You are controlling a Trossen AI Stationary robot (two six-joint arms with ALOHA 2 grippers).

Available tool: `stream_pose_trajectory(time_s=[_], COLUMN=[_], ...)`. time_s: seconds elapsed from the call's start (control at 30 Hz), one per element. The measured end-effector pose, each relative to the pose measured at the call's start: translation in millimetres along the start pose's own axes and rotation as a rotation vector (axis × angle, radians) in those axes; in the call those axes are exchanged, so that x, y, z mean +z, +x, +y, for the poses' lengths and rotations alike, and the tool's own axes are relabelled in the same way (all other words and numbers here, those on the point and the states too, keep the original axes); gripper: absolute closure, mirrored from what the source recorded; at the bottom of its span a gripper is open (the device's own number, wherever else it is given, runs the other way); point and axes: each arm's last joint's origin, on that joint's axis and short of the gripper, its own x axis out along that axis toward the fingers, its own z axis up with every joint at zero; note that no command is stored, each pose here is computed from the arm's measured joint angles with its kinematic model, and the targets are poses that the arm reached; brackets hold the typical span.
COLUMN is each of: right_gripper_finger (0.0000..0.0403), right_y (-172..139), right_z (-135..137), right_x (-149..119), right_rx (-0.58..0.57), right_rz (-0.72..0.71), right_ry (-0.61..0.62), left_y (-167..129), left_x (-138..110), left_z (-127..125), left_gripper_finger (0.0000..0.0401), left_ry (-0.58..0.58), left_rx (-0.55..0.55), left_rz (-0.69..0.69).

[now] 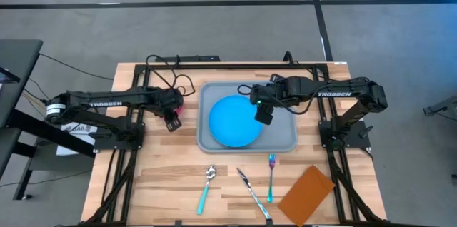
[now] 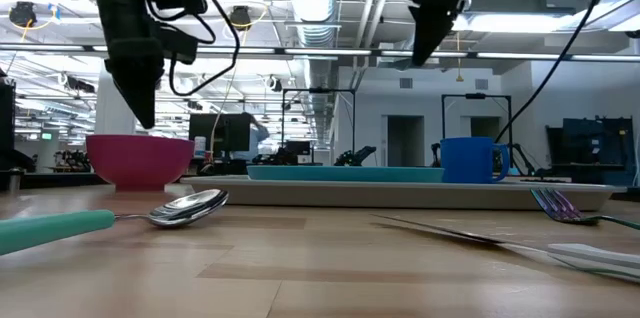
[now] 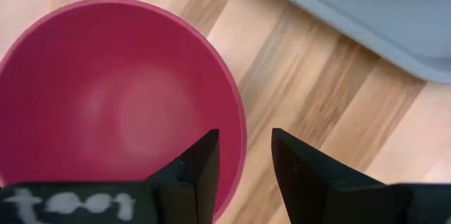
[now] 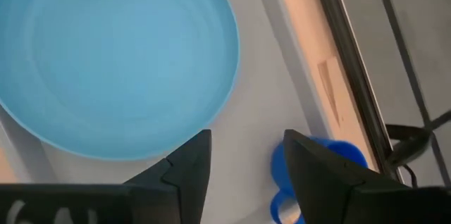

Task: Set up tray
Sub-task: Put the pink bowl on the blue plate

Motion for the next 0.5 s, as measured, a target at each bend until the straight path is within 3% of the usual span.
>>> stream_pose_trajectory(time_s=[0.13, 0.33, 0.5], right_gripper_finger=[0.0232, 0.0232, 0.0232], right_y=[0, 0, 0], right_z=[0, 0, 0], right_x=[2, 2, 3], right_rx=[0.003, 0.003, 0.004], right_rz=[-0.016, -0.019, -0.025], right_ry=[0.006, 0.007, 0.010], left_y=[1, 7, 19], left_x=[0, 2, 8], left_z=[0, 2, -3], left_gripper_finger=[0.0283, 0.0283, 0.0283], left_ry=[0.002, 0.010, 0.017], left_rx=[0.004, 0.102, 0.041], left_rz=[-0.005, 0.000, 0.037])
